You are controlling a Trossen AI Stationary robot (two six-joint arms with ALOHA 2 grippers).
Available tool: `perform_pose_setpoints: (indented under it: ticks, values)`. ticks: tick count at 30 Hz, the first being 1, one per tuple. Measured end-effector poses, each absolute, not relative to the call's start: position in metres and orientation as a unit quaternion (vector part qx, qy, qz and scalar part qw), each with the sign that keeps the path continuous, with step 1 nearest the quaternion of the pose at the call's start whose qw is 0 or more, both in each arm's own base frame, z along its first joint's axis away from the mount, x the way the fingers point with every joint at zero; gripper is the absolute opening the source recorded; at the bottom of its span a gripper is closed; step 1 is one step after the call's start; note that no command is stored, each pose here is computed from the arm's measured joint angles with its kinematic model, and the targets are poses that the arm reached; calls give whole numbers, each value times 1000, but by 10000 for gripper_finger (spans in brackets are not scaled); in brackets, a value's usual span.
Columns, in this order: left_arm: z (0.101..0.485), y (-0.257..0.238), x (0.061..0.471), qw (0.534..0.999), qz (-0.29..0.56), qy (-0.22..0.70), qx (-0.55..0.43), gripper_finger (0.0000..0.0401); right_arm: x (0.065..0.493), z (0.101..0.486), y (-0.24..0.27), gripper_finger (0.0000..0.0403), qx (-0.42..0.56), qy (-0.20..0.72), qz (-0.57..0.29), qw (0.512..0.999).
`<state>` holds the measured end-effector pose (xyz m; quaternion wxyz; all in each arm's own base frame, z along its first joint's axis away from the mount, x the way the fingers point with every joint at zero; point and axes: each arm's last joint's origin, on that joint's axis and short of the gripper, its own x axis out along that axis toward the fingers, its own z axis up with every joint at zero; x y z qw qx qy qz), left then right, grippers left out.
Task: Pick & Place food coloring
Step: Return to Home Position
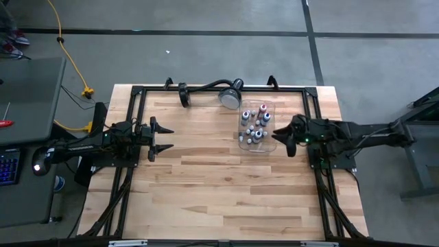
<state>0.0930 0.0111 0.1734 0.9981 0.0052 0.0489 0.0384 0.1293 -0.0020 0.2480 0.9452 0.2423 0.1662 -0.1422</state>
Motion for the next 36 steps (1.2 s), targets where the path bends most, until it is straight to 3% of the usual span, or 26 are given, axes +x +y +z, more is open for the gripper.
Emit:
perform_pose_setpoints:
  ticks: [7,23,36]
  values:
    - [173,11,93,998,38,49,5,278,127,240,2,8,178,116,-47,976]
    - [173,11,93,998,38,49,5,278,113,202,4,0,112,3,22,994]
    - [173,11,93,998,38,49,5,278,104,214,4,0,54,-75,40,995]
